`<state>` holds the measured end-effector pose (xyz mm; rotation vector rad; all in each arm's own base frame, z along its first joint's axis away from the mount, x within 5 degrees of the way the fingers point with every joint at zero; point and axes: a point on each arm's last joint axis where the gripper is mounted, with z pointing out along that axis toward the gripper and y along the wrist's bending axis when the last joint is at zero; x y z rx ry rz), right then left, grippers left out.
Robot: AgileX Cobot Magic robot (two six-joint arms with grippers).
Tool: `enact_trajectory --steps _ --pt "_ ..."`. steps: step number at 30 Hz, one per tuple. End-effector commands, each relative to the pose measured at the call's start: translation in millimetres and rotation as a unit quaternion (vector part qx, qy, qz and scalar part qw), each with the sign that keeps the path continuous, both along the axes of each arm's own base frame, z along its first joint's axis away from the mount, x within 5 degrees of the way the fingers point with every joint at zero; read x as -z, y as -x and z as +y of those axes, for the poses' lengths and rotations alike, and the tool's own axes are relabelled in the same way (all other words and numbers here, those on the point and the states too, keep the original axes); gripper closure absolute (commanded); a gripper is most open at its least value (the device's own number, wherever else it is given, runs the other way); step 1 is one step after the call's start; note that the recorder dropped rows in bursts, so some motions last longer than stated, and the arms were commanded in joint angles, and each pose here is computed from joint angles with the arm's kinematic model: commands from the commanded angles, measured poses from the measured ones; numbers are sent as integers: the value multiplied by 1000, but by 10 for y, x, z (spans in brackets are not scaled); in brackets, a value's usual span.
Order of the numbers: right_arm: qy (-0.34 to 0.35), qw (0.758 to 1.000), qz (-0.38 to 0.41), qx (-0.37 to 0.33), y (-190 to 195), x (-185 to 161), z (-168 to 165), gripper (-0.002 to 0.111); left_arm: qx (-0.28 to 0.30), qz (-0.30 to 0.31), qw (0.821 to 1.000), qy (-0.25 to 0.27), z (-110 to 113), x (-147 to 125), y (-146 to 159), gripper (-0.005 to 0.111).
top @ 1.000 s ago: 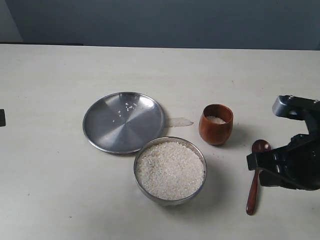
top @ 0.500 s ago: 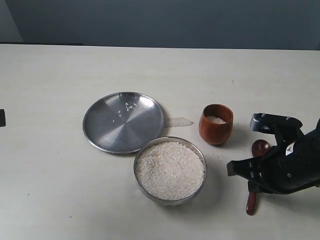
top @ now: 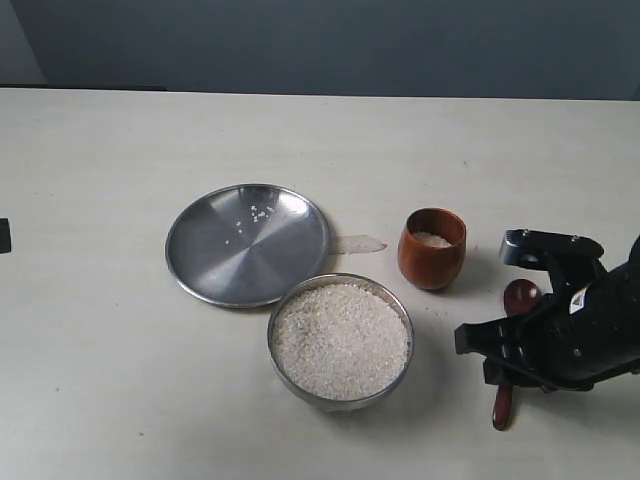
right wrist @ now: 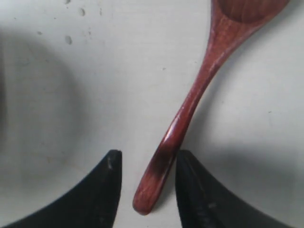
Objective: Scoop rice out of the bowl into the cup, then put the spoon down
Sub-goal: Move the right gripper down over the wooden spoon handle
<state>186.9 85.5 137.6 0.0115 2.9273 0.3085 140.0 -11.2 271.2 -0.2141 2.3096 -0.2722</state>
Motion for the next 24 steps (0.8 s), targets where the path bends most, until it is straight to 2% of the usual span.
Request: enact_trajectory --steps 1,12,21,24 --pt "6 1000 1 -5 -2 40 -1 70 0 -4 1000 -2 4 -13 -13 106" --pt "28 999 25 -5 -57 279 0 71 0 -4 1000 -2 4 -13 -13 106" --pt "51 998 -1 -42 -106 319 -24 82 0 -4 1000 -2 4 -13 -13 106" --pt "85 995 6 -49 -96 327 -82 83 0 -4 1000 -2 4 -13 -13 106"
